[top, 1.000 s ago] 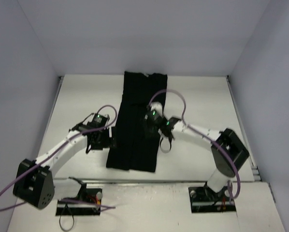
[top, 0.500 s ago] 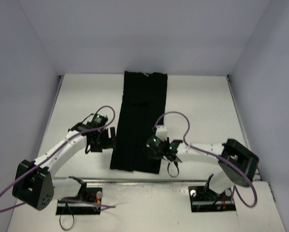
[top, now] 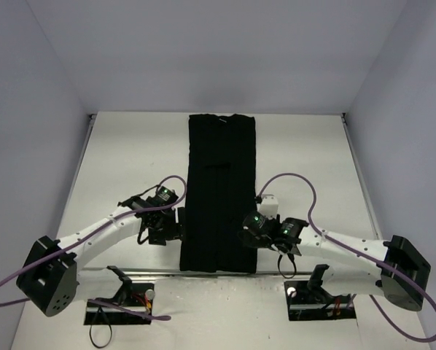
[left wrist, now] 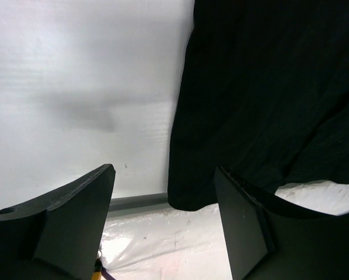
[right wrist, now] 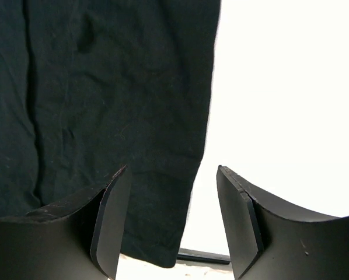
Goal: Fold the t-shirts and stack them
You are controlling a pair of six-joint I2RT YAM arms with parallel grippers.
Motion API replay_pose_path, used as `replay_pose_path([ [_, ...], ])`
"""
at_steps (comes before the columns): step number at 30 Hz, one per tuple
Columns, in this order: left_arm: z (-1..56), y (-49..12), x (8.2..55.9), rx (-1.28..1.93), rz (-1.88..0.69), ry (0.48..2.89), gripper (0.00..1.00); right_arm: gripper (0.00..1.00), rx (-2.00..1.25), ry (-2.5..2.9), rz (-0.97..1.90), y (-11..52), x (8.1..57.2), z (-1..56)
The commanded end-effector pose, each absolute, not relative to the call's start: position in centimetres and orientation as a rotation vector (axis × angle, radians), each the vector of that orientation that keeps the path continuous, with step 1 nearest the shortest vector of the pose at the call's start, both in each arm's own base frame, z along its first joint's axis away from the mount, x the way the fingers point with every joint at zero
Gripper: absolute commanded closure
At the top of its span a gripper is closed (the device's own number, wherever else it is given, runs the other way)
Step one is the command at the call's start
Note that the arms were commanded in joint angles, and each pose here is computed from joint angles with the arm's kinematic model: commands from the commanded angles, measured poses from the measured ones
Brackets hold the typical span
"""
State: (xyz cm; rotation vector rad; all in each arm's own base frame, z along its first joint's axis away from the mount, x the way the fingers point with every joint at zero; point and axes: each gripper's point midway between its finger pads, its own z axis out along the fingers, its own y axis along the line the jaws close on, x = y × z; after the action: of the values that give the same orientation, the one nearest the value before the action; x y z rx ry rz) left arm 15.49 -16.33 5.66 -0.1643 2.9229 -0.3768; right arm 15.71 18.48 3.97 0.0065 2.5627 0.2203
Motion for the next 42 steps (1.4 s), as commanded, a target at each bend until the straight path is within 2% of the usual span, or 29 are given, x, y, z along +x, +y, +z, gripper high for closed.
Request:
replay_pose_path([
  [1,5.0,-17.3,15.2,-0.214,-0.415,2.909,0.36,0.42,0.091,2.522,0.127,17.3,16.7,5.3],
  [6,5.6,-18.4,17.8,-0.155,-0.402,2.853,0.4,0.43,-0.001,2.486,0.049,18.1,19.0,6.5],
  [15,6.7,-19.7,26.2,-0.041,-0.273,2.787,0.44,0.46,-0.093,2.51,-0.03,16.7,29.3,9.1],
  [19,6.3,-19.7,30.3,-0.005,-0.199,2.786,0.45,0.46,-0.173,2.548,-0.063,17.4,33.1,7.6],
  [23,5.0,-19.9,32.6,0.037,-0.136,2.816,0.49,0.46,-0.203,2.593,-0.075,18.1,34.6,4.5],
  [28,2.3,-19.6,34.0,0.032,-0.077,2.882,0.61,0.46,-0.185,2.624,-0.051,17.9,35.6,1.7],
  [32,0.8,-19.1,35.5,0.013,-0.059,2.91,0.66,0.46,-0.224,2.629,-0.099,17.3,37.3,0.6],
  [39,0.6,-18.9,39.5,-0.03,-0.083,2.901,0.67,0.46,-0.26,2.597,-0.138,16.3,42.5,0.2],
  [42,2.3,-19.4,41.2,-0.028,-0.145,2.857,0.63,0.46,-0.245,2.548,-0.109,16.7,44.9,1.9],
])
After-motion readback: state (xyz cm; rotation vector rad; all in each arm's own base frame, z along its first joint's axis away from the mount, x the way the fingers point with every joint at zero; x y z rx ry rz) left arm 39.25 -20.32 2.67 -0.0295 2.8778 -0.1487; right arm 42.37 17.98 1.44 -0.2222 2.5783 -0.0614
